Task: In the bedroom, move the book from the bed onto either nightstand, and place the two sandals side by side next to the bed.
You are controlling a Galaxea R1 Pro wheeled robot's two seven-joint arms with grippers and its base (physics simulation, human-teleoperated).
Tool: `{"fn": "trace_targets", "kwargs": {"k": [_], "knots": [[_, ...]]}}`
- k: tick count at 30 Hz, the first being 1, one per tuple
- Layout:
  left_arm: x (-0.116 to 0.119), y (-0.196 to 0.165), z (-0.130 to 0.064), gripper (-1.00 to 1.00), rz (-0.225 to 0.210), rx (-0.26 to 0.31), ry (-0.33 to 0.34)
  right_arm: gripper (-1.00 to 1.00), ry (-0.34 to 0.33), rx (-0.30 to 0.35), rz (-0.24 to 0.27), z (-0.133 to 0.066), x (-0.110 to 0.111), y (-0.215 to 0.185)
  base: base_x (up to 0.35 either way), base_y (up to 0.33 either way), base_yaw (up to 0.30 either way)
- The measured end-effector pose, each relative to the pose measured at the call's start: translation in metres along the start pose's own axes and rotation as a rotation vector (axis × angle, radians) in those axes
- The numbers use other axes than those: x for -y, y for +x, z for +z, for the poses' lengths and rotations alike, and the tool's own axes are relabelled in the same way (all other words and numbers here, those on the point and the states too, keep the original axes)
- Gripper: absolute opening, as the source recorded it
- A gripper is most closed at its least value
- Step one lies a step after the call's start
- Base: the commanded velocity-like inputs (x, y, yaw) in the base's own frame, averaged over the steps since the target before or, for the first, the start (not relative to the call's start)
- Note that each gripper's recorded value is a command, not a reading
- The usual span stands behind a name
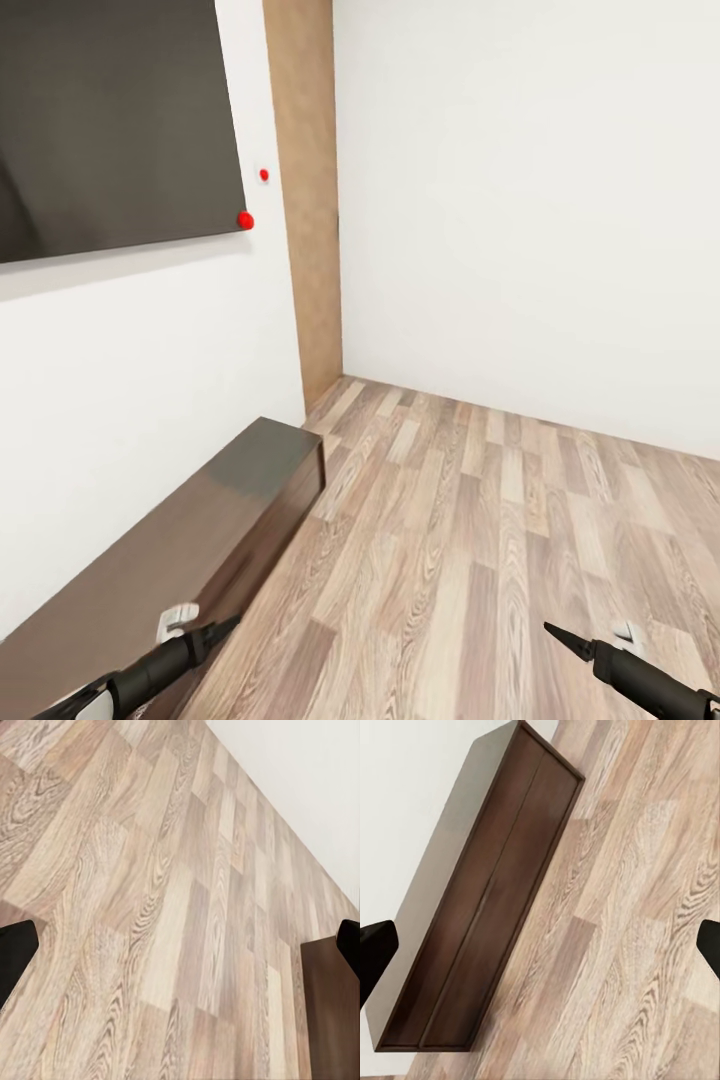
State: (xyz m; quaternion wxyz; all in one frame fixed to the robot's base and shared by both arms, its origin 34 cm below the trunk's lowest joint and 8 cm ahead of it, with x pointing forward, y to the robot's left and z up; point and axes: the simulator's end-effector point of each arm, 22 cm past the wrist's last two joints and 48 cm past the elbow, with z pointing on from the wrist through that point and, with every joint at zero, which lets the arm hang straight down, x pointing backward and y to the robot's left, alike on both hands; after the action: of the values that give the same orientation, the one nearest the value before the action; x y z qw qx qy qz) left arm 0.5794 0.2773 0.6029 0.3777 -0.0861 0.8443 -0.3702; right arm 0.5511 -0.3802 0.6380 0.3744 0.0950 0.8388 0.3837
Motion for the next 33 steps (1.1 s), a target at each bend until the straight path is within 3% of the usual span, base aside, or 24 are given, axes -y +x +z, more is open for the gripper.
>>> {"fn": "trace_targets", "kwargs": {"k": [11,33], "knots": [[-0.0029,0.0,0.0003,1.0,-0.001,0.0,-0.012,1.0,0.001,-0.001,0.001,0.0006,0.0003,0.0003,0.089,0.0,-0.032],[-0.003,0.0001,0.0004,1.0,-0.001,0.0,-0.013,1.0,0.0,0.0,0.001,0.0004,0.0003,0.0,0.001,0.0,-0.254]]}}
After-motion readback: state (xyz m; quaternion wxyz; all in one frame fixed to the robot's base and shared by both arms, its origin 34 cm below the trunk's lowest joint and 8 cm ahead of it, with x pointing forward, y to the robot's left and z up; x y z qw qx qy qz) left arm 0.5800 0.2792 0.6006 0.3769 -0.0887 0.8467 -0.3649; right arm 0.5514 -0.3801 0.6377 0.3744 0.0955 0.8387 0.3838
